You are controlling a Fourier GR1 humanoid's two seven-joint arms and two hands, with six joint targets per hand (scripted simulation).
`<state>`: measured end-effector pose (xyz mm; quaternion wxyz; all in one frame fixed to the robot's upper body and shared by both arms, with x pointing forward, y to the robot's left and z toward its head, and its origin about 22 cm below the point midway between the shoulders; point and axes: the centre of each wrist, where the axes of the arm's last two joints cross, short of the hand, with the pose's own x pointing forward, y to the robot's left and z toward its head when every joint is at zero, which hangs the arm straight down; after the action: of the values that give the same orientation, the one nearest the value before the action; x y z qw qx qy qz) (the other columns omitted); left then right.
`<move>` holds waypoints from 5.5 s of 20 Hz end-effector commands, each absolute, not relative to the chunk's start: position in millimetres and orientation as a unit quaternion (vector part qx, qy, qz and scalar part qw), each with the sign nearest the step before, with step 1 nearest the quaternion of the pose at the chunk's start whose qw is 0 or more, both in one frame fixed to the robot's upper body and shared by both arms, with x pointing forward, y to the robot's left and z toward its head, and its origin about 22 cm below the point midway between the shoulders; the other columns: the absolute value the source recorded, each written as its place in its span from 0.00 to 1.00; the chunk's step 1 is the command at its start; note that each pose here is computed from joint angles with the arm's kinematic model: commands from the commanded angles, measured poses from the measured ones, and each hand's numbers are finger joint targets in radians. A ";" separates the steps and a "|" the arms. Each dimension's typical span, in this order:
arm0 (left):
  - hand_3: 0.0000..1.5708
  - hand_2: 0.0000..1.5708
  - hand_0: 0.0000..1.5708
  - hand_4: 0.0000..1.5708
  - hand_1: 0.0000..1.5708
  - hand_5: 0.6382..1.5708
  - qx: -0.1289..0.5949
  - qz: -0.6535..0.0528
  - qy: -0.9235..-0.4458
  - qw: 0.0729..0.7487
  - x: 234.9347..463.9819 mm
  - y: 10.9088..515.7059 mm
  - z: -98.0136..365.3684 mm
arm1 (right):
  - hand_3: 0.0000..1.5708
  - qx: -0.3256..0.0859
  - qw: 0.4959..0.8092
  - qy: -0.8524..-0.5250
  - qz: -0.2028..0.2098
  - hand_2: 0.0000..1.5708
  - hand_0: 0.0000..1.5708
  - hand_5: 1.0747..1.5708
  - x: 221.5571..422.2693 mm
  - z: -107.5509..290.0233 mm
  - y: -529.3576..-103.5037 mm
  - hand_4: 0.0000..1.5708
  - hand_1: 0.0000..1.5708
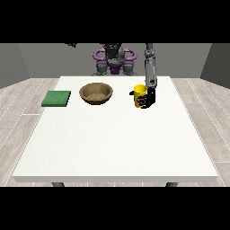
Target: Pick the cup and pour the ball into the bowl, then pick the bowl and place it on the pad
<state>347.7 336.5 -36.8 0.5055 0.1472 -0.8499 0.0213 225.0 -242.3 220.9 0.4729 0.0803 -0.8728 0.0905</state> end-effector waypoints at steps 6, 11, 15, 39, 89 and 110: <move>1.00 1.00 0.85 0.67 0.85 0.90 0.229 -0.033 -0.837 0.496 344.1 347.6 -41.5 | 0.00 0.074 0.483 -0.869 0.075 0.00 0.00 0.98 218.1 223.1 -275.7 0.07 0.00; 1.00 1.00 0.86 0.71 0.86 0.92 0.260 -0.116 -0.806 0.519 369.0 300.8 -25.1 | 0.00 0.072 0.547 -0.832 0.051 0.00 0.00 0.97 243.0 197.2 -294.5 0.12 0.00; 1.00 1.00 0.88 0.70 0.88 0.95 0.323 -0.153 -0.797 0.487 396.1 285.5 8.6 | 0.00 0.079 0.535 -0.839 0.060 0.00 0.00 0.97 248.5 199.9 -287.1 0.15 0.00; 0.97 0.96 0.86 0.59 0.86 0.93 0.576 -0.447 -0.620 0.289 426.6 166.9 15.1 | 0.00 0.078 0.585 -0.805 0.062 0.00 0.00 0.99 286.3 153.1 -277.9 0.23 0.00; 0.00 0.00 0.11 0.00 0.11 0.99 0.012 0.103 -0.883 0.458 386.9 274.6 41.2 | 0.00 0.013 0.558 -0.829 -0.022 0.00 0.00 0.99 256.6 150.5 -260.8 0.31 0.00; 0.00 0.00 0.00 0.00 0.00 0.96 0.057 -0.004 -0.901 0.430 387.4 412.9 255.4 | 0.00 0.061 0.613 -0.785 -0.064 0.00 0.00 1.00 297.9 14.7 -274.3 0.22 0.00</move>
<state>397.2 396.9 232.5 0.4342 0.0412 -0.8999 0.0000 300.6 -250.6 45.0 0.6036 0.0462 -0.7937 -0.0593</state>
